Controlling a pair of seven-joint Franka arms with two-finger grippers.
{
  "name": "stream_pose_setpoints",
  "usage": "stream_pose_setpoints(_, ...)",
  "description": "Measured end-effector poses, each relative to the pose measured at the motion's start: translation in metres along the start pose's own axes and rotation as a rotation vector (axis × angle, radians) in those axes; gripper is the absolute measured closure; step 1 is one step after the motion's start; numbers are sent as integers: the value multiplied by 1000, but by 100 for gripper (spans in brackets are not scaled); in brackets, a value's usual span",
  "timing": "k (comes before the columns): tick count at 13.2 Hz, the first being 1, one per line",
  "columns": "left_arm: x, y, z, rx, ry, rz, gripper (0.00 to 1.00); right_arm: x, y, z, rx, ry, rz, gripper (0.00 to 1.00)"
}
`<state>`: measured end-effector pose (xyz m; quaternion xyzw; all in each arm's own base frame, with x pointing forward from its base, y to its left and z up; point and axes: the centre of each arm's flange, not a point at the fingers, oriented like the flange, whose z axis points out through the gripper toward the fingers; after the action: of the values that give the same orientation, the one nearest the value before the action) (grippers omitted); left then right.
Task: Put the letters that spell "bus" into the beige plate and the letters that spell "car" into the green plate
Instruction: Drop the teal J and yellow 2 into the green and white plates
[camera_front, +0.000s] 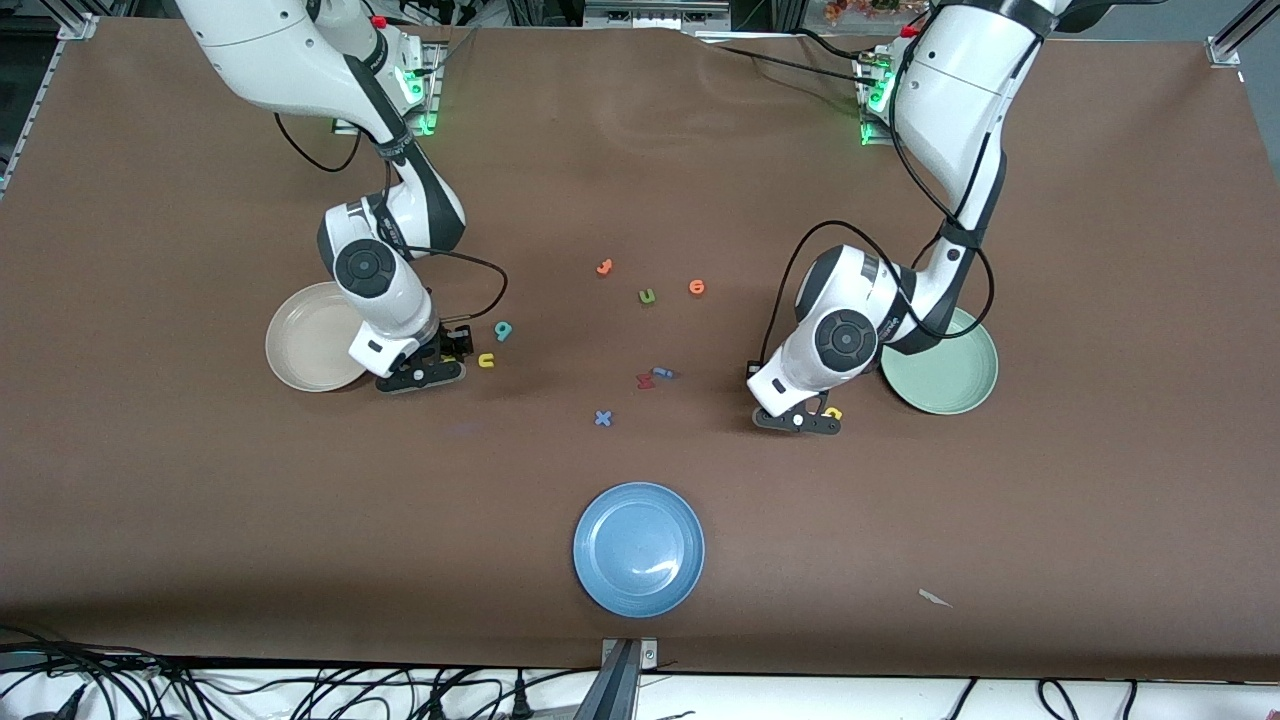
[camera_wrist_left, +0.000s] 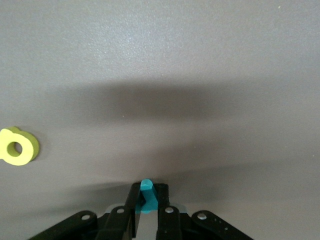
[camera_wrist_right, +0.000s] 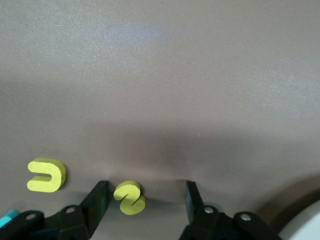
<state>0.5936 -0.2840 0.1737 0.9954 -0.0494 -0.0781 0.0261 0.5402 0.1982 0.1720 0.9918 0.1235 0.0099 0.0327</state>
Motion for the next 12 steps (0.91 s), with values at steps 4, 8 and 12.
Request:
stream_pose_setpoints(4,11,-48,-49,-1,-32,-66,82,1,-2,-2,2,6,-1,50)
stream_pose_setpoints(8,8,-138,-107,1,-95,-24,82,2,-2,-6,3,12,29,77)
stream_pose_setpoints(12,-8,-215,-93,22,-186,31,82,8,7,-11,-5,15,51,77)
